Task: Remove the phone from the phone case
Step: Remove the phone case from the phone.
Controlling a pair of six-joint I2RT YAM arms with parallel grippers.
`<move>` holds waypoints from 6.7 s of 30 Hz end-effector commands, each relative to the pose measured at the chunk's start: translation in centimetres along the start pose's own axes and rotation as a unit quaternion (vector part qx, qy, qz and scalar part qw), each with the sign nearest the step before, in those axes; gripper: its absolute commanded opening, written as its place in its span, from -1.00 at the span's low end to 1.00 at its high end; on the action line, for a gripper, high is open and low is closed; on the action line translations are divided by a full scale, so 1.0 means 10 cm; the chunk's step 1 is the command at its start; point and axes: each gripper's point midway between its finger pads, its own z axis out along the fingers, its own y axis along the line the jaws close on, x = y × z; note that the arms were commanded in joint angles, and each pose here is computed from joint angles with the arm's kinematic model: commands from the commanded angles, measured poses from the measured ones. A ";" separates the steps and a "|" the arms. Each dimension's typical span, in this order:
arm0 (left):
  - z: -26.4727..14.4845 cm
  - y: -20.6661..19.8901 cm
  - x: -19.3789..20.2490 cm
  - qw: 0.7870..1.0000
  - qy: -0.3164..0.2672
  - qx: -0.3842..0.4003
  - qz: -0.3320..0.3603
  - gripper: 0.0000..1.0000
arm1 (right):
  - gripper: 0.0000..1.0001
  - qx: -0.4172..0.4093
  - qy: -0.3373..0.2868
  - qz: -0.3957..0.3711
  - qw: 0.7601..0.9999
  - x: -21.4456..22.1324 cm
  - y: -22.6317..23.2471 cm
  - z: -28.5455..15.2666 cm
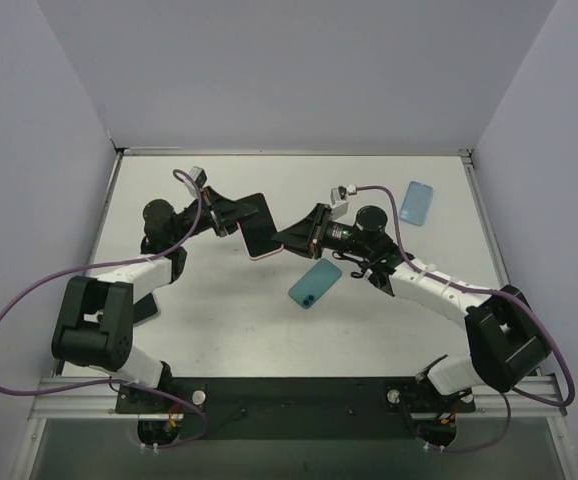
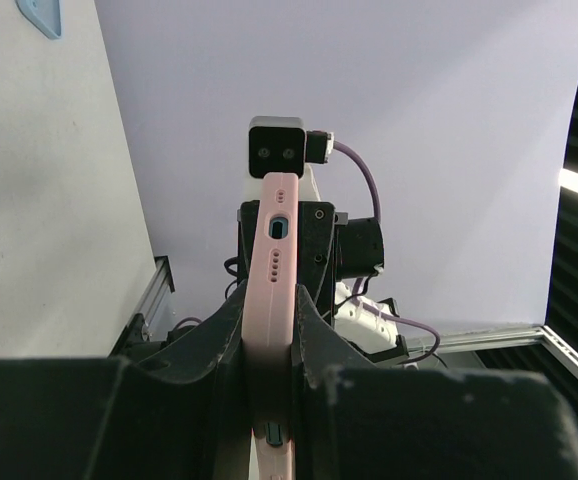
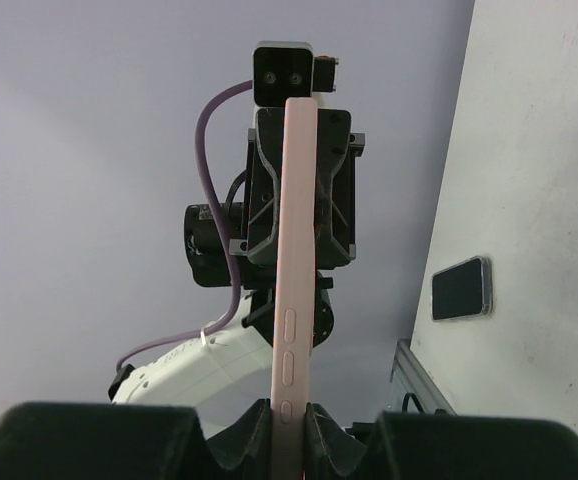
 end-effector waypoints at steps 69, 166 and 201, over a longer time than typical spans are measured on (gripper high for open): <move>-0.93 -3.31 0.69 0.852 -0.081 0.472 0.211 -1.00 | -1.00 -0.305 -0.137 0.194 0.922 -0.53 1.33 0.15; -0.17 -1.91 0.26 0.962 -0.062 0.208 0.168 -1.00 | 0.06 0.220 -0.190 -0.308 0.906 -0.33 1.09 -0.48; -0.20 -1.95 0.29 0.962 -0.069 0.208 0.165 -1.00 | 0.05 0.254 -0.155 -0.290 0.910 -0.24 0.69 -0.26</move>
